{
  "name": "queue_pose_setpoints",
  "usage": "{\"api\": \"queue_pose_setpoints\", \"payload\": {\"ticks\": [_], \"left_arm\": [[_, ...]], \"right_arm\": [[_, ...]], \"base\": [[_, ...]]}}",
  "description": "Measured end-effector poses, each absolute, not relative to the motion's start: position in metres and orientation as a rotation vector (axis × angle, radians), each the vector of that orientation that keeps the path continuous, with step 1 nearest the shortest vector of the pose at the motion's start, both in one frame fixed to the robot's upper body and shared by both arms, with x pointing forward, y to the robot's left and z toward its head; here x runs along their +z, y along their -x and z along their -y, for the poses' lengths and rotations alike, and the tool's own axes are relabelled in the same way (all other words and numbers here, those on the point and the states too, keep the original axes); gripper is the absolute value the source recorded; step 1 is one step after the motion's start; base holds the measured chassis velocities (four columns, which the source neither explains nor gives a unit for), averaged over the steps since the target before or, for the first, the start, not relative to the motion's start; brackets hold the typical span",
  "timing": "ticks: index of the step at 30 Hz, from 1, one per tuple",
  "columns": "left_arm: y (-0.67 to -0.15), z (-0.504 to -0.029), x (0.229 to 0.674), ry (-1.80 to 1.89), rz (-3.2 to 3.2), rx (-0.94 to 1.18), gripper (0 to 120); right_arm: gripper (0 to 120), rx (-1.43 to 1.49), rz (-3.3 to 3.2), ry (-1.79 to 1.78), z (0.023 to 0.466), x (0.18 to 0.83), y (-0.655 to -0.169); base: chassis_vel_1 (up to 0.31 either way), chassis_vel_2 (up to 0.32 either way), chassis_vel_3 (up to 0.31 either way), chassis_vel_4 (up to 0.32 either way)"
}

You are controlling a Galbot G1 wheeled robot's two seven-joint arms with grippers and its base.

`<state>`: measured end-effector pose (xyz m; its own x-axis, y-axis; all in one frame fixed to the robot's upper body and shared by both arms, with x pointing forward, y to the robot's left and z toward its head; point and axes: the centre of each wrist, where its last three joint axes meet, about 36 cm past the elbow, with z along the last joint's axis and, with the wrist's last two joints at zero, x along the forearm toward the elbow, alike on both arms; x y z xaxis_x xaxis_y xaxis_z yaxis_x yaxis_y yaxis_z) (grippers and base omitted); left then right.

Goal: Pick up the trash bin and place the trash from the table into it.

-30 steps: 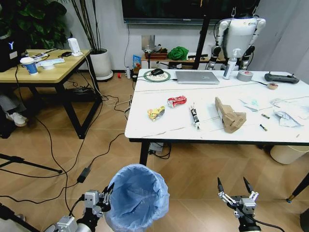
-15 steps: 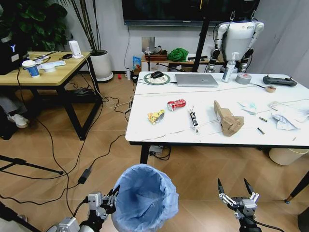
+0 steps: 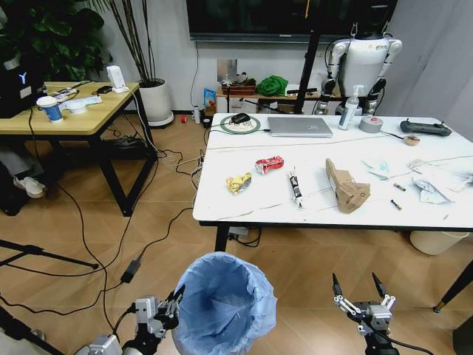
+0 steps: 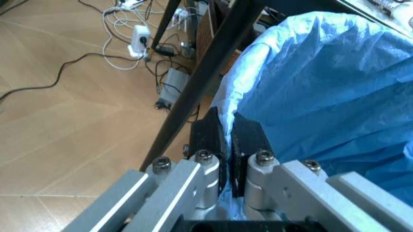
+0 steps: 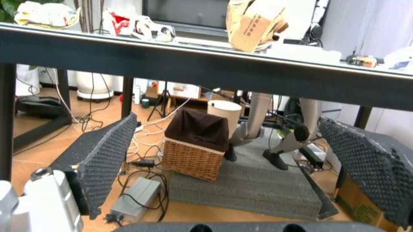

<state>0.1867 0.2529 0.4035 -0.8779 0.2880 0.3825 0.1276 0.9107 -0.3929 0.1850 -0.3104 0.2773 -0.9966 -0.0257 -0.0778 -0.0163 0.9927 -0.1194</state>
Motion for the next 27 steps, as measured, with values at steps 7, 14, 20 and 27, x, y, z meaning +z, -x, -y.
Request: {"api": "queue_pose_setpoints", "payload": {"ticks": [7, 14, 20, 27], "left_arm": [[-0.1863, -0.2519, 0.4043, 0.308, 2.633, 0.493, 0], [-0.1864, -0.2529, 0.4044, 0.309, 2.639, 0.475, 0], [-0.1864, -0.2532, 0.4039, 0.307, 2.639, 0.470, 0], [-0.1877, -0.2534, 0.4045, 0.307, 2.642, 0.470, 0]], "right_arm": [[100, -0.185, -3.055, 0.034, 0.3112, 0.2779, -0.1850], [100, -0.185, -3.053, 0.036, 0.3113, 0.2787, -0.1854], [100, -0.184, -3.053, 0.038, 0.3108, 0.2787, -0.1855], [100, -0.186, -3.052, 0.039, 0.3116, 0.2793, -0.1859]], "base": [[0.000, 0.000, 0.000, 0.000], [0.000, 0.000, 0.000, 0.000], [0.000, 0.000, 0.000, 0.000], [0.000, 0.000, 0.000, 0.000]]}}
